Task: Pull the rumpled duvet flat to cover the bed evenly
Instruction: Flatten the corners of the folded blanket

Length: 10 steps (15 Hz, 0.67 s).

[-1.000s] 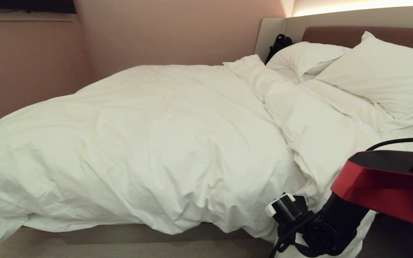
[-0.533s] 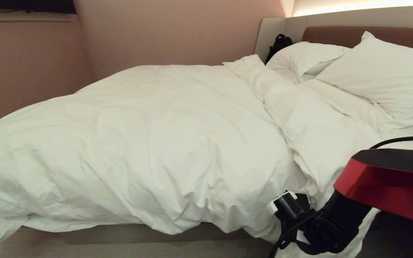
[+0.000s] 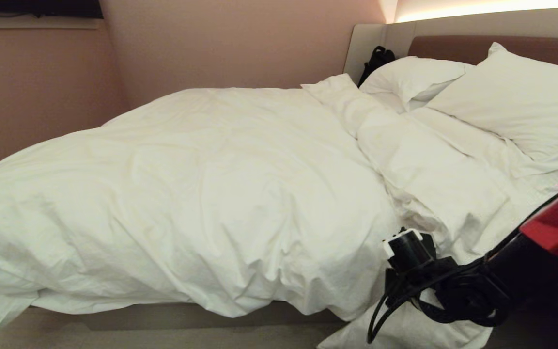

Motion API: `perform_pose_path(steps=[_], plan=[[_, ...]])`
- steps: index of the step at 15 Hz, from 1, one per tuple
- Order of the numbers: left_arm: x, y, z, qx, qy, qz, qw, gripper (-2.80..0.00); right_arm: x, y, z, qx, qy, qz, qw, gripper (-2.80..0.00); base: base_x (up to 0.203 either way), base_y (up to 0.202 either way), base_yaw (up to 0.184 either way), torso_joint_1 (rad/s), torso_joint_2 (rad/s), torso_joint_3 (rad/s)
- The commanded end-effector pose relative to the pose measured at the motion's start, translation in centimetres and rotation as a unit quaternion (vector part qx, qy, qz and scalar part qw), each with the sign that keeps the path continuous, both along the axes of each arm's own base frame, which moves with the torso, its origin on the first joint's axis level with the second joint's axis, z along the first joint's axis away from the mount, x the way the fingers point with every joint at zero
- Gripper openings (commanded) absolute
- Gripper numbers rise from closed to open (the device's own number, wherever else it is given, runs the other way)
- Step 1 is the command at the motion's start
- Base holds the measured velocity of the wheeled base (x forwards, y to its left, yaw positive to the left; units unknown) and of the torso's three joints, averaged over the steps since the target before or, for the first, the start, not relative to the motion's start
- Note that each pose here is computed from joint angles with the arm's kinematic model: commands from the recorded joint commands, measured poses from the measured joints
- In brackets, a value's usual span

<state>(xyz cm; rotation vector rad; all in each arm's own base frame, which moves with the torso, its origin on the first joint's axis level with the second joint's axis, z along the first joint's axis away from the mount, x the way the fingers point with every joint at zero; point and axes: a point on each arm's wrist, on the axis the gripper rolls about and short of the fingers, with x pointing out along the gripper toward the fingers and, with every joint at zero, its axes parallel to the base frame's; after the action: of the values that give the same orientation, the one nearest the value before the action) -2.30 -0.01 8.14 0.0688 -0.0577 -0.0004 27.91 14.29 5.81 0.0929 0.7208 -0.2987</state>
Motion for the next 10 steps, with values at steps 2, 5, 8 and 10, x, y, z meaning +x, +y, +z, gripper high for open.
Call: perform_pose_path(steps=[2,5,8,10], plan=[[0.0,0.0,0.0,0.0,0.0,0.0,1.0,-2.8,-1.7,-0.9,7.1,0.048,-0.061,0.009,0.997,-2.8,0.0,0.0,0.0,0.0,0.0,0.0],[0.0,0.0,0.0,0.0,0.0,0.001,1.0,-2.8,-3.2,-1.6,15.1,0.098,-0.102,0.032,0.989,-2.8,0.0,0.0,0.0,0.0,0.0,0.0],[0.0,0.0,0.0,-0.001,0.0,0.001,1.0,-2.8,-5.3,-2.6,20.5,0.128,-0.117,0.05,0.984,-2.8,0.0,0.0,0.0,0.0,0.0,0.0],[0.0,0.0,0.0,-0.001,0.0,0.001,1.0,-2.8,-5.7,-2.6,20.8,0.137,-0.102,0.065,0.983,-2.8,0.0,0.0,0.0,0.0,0.0,0.0]])
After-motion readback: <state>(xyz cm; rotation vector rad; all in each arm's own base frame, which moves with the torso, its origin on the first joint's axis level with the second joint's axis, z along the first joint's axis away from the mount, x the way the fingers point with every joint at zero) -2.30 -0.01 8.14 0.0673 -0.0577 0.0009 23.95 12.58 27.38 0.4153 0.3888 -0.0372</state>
